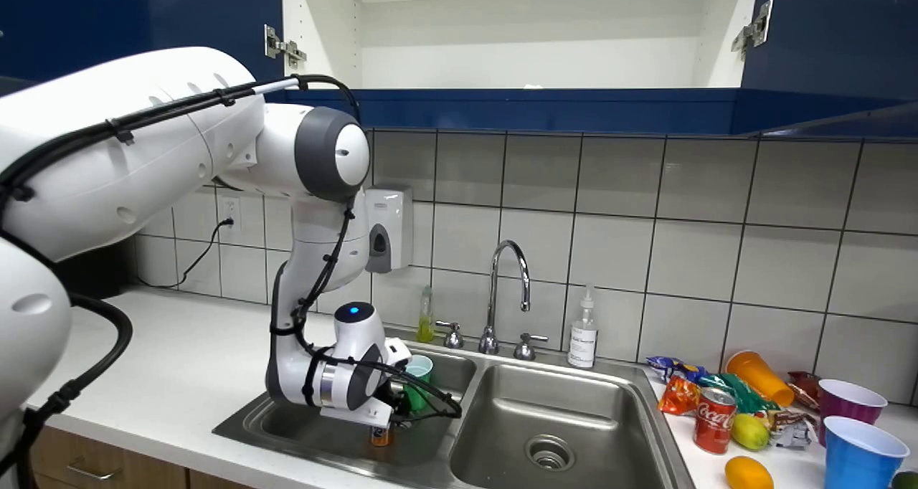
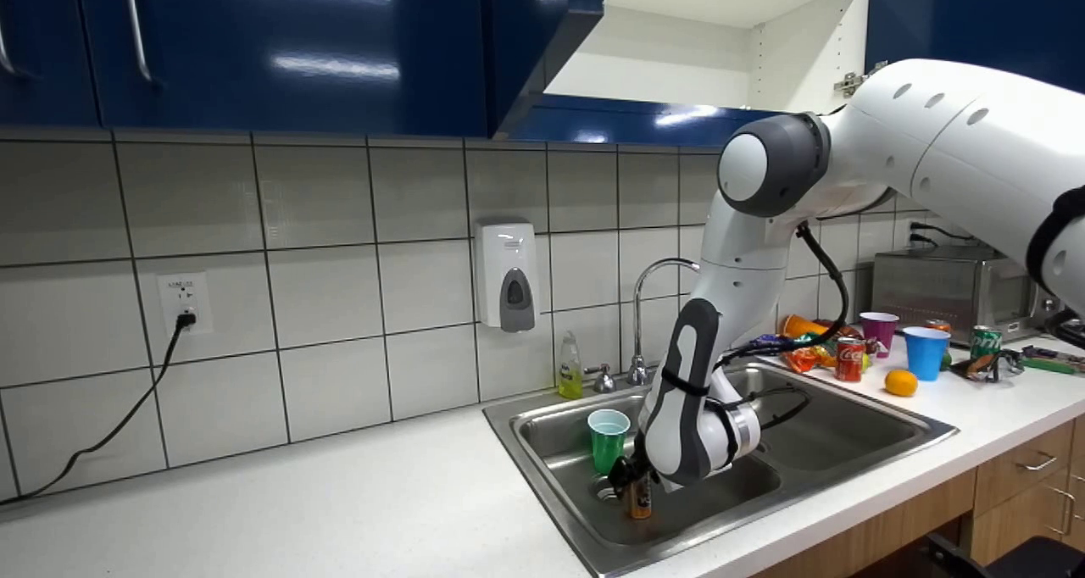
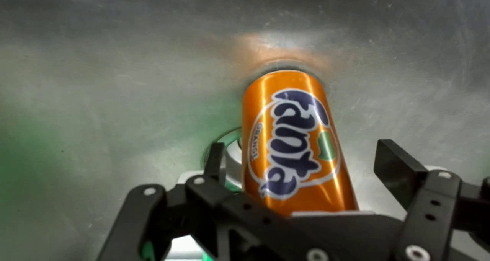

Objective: Pick up the canned drink from the shelf and put it in the sink

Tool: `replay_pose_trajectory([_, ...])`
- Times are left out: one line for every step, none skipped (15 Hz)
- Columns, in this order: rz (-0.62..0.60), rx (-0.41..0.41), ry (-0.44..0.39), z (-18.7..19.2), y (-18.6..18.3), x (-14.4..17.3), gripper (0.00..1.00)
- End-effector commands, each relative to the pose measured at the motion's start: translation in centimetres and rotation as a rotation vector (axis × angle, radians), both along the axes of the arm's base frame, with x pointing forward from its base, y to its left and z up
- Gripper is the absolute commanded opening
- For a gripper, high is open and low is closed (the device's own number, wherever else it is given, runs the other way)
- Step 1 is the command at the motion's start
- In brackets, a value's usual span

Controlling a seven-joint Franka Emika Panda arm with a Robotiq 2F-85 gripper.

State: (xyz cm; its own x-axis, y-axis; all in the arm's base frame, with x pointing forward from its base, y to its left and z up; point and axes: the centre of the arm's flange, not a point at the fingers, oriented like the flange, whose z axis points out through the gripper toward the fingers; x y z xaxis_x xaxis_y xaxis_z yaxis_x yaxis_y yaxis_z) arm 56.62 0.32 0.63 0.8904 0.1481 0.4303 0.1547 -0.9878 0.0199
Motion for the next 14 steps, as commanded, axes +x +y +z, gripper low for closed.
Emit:
replay_pose_trajectory([0.017,-0.017,-0.034,0.4,0.8,-3.7,1.00])
replay_pose_trajectory([0.020,-0.019,-0.038,0.7,1.0,-3.7,1.00])
replay_pose_trajectory([0.022,-0.016,-0.040,1.2,1.2,-3.8,1.00])
replay_pose_trajectory([0.024,-0.018,-0.048,1.5,1.3,-3.8,1.00])
replay_pose_trajectory([0.025,-0.016,-0.051,1.9,1.5,-3.8,1.00])
replay_pose_trajectory([0.019,-0.018,-0.057,2.3,1.6,-3.7,1.00])
replay_pose_trajectory([0.015,-0.019,-0.061,2.6,1.6,-3.7,1.00])
replay_pose_trajectory([0.015,-0.018,-0.065,2.9,1.5,-3.7,1.00])
replay_pose_trajectory([0.006,-0.015,-0.066,3.2,1.3,-3.7,1.00])
replay_pose_trajectory([0.000,-0.015,-0.068,3.5,1.2,-3.8,1.00])
replay_pose_trajectory([-0.008,-0.015,-0.068,3.7,1.0,-3.9,1.00])
replay_pose_trajectory([-0.017,-0.014,-0.066,4.1,0.9,-4.0,1.00])
replay_pose_trajectory([-0.027,-0.015,-0.065,4.5,0.7,-4.3,1.00])
replay_pose_trajectory([-0.033,-0.015,-0.064,4.8,0.6,-4.5,1.00])
